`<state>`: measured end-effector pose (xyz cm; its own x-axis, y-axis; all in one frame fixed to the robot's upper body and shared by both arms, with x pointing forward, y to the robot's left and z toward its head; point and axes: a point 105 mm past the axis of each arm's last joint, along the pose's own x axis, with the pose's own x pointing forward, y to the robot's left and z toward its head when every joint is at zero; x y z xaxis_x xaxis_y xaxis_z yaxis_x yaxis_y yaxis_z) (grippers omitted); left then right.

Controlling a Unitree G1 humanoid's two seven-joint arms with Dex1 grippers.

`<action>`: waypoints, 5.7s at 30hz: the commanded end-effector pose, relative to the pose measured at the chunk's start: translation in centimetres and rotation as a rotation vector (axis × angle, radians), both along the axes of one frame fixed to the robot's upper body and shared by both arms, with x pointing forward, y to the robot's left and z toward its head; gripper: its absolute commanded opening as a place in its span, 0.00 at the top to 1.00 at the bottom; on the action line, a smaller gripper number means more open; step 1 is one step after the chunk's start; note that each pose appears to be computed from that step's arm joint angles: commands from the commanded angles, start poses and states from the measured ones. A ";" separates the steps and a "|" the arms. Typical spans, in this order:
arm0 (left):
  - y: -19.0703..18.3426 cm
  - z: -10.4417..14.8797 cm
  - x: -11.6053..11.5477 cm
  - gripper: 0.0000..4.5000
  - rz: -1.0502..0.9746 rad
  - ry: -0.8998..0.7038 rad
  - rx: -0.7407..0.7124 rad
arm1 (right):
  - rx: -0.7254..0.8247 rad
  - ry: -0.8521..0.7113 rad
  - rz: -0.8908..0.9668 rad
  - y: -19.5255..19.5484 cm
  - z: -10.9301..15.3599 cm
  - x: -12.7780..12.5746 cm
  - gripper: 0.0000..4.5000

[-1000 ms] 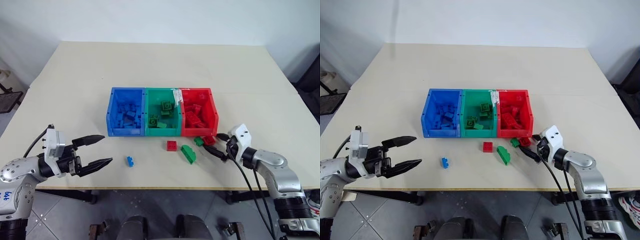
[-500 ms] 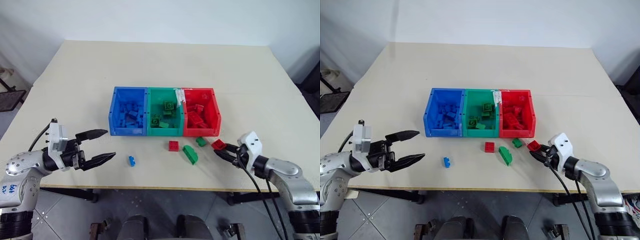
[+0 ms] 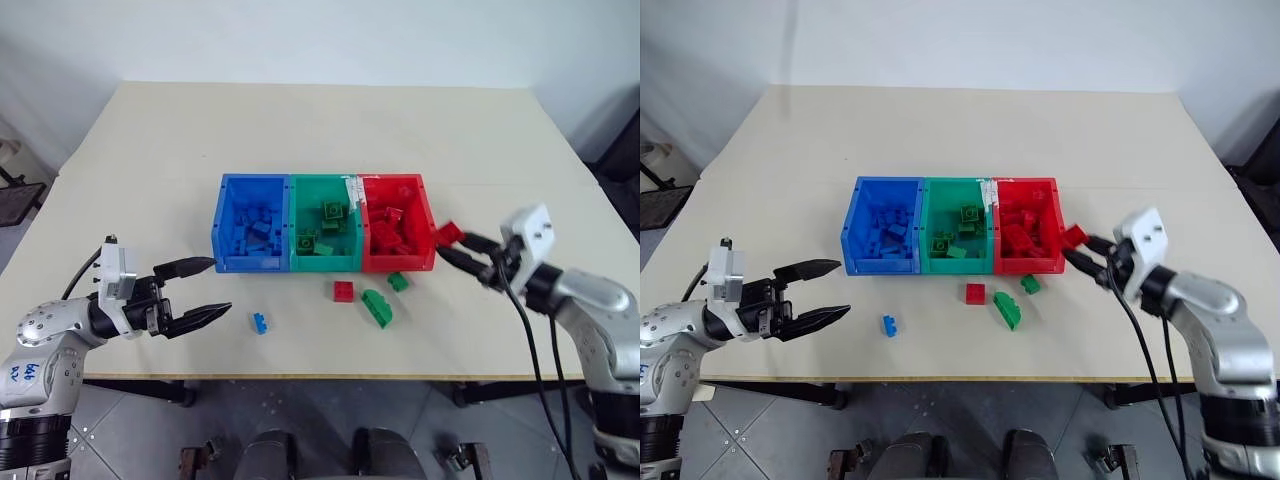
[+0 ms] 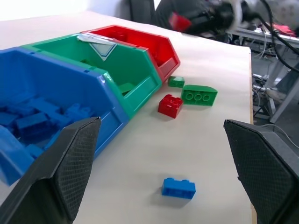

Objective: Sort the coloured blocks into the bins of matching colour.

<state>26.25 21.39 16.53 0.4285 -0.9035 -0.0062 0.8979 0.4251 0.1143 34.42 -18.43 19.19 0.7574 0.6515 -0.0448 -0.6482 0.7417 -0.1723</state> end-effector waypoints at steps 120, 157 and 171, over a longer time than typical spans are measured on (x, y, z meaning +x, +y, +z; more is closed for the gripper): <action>3.1 -0.9 0.4 0.00 0.071 -0.076 0.020 | -0.227 0.171 0.213 -4.8 -3.5 -6.9 0.13; 3.9 -1.0 -3.0 0.00 -0.020 -0.080 0.025 | -0.030 0.250 -0.009 2.3 -13.0 -2.1 0.42; 3.6 -1.4 -2.2 0.00 -0.017 -0.077 0.017 | -0.024 0.165 0.247 2.7 -5.7 -6.2 0.81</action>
